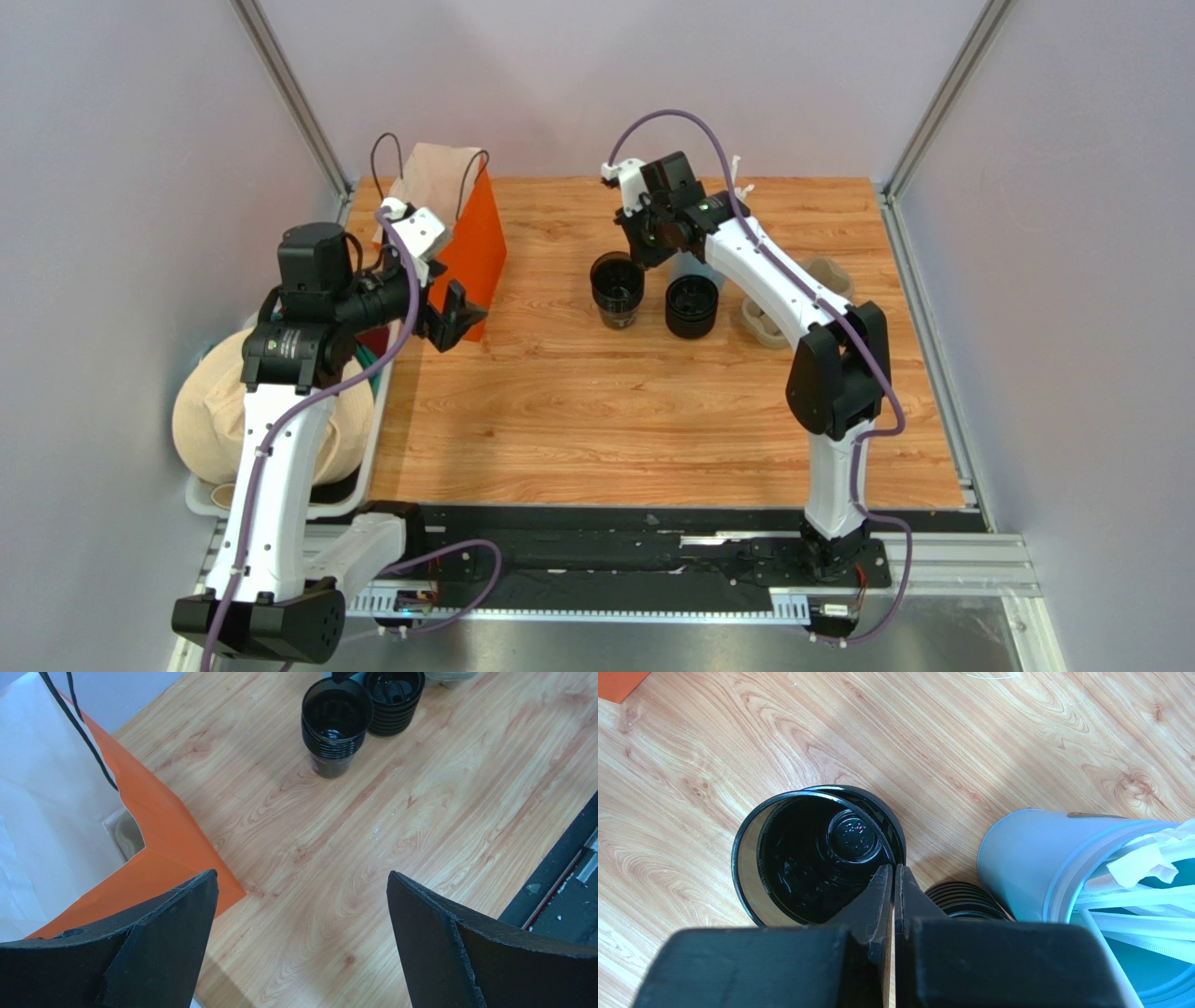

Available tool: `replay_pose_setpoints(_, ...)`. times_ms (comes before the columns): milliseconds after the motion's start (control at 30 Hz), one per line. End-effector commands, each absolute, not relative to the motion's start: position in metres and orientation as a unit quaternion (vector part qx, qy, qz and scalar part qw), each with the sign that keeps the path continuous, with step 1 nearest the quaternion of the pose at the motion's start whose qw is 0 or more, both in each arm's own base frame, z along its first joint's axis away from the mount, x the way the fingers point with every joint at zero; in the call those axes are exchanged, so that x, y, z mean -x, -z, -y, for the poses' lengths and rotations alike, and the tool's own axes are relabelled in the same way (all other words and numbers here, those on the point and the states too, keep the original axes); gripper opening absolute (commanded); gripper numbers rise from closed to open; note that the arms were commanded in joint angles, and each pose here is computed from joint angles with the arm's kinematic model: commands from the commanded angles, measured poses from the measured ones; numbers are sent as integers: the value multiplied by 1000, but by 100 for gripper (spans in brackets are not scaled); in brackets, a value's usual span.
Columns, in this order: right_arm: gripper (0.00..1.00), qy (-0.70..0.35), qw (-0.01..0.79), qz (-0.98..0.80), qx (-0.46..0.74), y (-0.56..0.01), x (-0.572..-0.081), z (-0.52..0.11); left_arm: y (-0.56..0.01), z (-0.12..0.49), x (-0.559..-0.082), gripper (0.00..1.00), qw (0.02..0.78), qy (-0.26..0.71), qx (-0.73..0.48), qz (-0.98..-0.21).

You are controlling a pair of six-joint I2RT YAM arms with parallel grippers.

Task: Pack the takeout coffee

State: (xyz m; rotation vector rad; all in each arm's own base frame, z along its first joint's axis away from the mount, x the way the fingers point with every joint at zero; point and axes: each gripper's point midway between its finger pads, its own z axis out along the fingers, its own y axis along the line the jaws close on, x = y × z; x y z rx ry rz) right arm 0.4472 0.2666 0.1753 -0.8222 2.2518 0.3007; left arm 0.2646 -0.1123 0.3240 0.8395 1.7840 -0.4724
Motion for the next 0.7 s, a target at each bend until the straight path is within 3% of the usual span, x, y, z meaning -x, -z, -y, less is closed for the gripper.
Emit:
replay_pose_setpoints(0,0,-141,430,-839,303,-245,-457,-268,-334,117,-263,99,541,206,-358,-732)
replay_pose_setpoints(667,0,-168,469,-808,314,-335,-433,-257,-332,118,-264,99,537,210,-359,-734)
